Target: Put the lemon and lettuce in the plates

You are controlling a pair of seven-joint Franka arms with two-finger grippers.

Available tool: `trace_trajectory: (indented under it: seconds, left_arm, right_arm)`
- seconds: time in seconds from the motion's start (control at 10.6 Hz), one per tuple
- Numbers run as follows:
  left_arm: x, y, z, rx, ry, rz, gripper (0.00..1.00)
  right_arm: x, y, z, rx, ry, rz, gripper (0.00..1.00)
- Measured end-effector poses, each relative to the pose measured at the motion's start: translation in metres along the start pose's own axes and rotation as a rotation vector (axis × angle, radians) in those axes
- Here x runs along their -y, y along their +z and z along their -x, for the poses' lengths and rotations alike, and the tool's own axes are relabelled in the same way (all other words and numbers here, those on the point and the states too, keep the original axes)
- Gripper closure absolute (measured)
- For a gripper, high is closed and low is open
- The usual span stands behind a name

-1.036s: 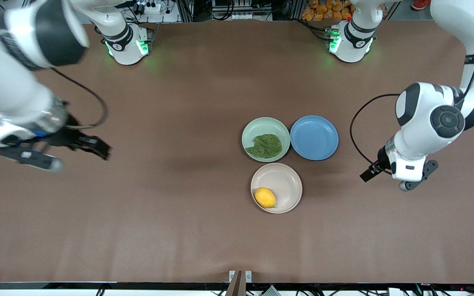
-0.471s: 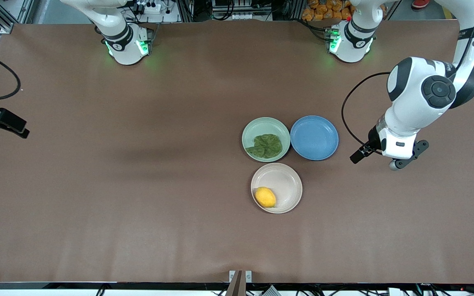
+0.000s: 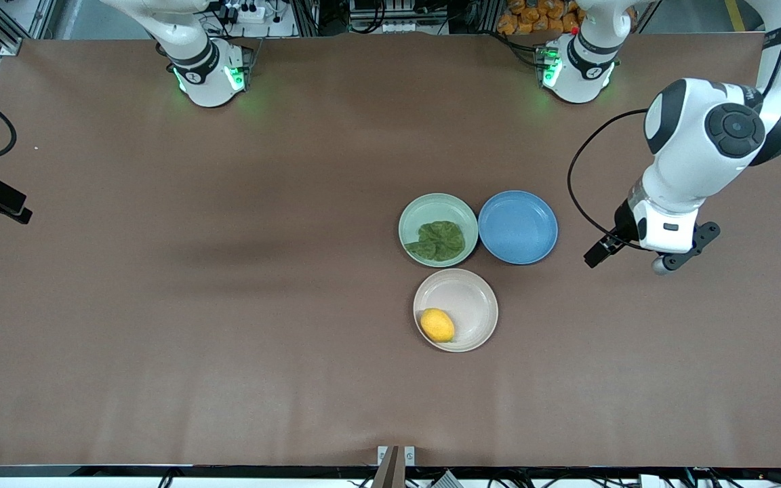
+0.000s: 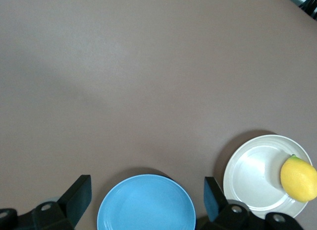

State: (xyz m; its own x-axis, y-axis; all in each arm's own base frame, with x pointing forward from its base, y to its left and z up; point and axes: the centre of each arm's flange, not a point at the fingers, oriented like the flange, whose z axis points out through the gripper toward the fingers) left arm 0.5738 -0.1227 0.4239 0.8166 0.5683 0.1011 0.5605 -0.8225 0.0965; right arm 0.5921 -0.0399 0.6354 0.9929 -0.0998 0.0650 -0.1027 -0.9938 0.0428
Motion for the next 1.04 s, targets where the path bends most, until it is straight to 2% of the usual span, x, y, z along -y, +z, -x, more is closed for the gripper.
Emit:
trace_trajectory:
  seconds: [0.19,0.38,0.57,0.85,1.04]
  left_arm:
    - [0.011,-0.011,-0.006,-0.005,0.062,-0.018,0.00]
    - [0.030,-0.022,-0.010,0.023,0.150,-0.070,0.00]
    - [0.043,-0.040,-0.010,0.020,0.197,-0.092,0.00]
    - [0.048,-0.078,-0.009,-0.017,0.326,-0.069,0.00]
    - [0.044,-0.120,-0.013,0.006,0.402,-0.016,0.00]
  right_arm:
    - [0.001,-0.009,0.006,-0.005,-0.002,-0.014,0.00]
    - [-0.002,-0.019,0.017,-0.011,-0.002,-0.057,0.00]
    - [-0.003,-0.019,0.025,-0.001,-0.009,-0.069,0.00]
    - [0.004,-0.011,0.026,0.020,-0.020,-0.072,0.00]
    - [0.006,-0.011,0.027,0.019,-0.024,-0.073,0.00]
